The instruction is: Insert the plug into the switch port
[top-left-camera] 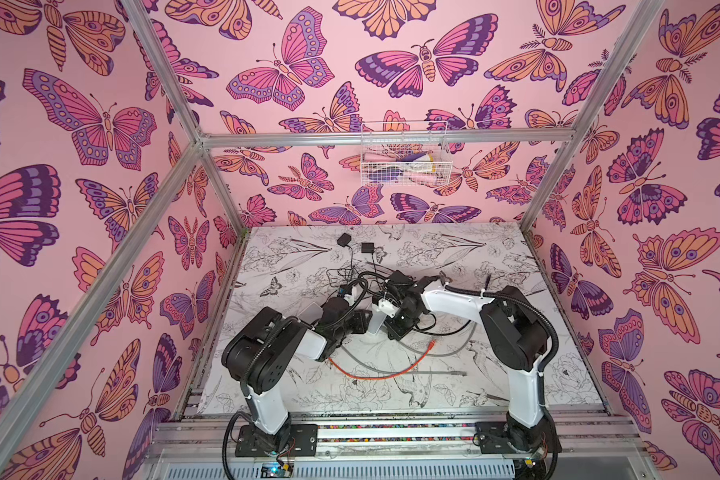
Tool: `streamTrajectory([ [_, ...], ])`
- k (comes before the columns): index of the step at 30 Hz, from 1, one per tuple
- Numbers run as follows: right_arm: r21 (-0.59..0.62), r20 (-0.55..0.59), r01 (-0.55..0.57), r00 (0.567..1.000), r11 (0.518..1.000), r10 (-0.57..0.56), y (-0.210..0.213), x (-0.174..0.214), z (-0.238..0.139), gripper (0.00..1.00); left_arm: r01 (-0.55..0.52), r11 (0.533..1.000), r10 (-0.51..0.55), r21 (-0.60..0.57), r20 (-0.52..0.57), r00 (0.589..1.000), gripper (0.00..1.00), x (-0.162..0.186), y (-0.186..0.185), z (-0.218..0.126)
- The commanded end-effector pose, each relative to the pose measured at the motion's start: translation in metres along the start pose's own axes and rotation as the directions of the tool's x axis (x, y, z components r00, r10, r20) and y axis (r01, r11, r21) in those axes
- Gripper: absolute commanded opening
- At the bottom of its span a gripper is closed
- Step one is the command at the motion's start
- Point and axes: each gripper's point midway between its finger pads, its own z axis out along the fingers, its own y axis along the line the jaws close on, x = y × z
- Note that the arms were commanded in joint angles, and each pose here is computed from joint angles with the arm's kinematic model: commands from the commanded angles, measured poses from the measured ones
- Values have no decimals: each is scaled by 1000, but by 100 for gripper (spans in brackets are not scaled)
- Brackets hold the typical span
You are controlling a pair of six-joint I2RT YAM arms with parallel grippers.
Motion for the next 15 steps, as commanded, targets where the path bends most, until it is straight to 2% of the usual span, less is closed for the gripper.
streamTrajectory([
  [1, 84, 426, 150, 888, 985, -171, 0, -123, 3, 0, 111, 902, 96, 417, -446, 890, 37, 114, -107, -28],
  [5, 90, 418, 152, 891, 984, -176, -1, -118, 4, 0, 97, 907, 106, 410, -445, 889, 36, 110, -102, -30],
  [12, 112, 380, 176, 902, 978, -206, -5, -98, 5, 0, 114, 911, 67, 397, -415, 907, 36, 83, -85, -35],
  [13, 113, 367, 180, 906, 977, -209, -5, -93, 7, 1, 116, 914, 58, 388, -408, 911, 36, 77, -80, -36],
  [15, 123, 345, 181, 914, 976, -213, -8, -83, 10, 10, 126, 917, 33, 378, -387, 922, 36, 64, -72, -36],
])
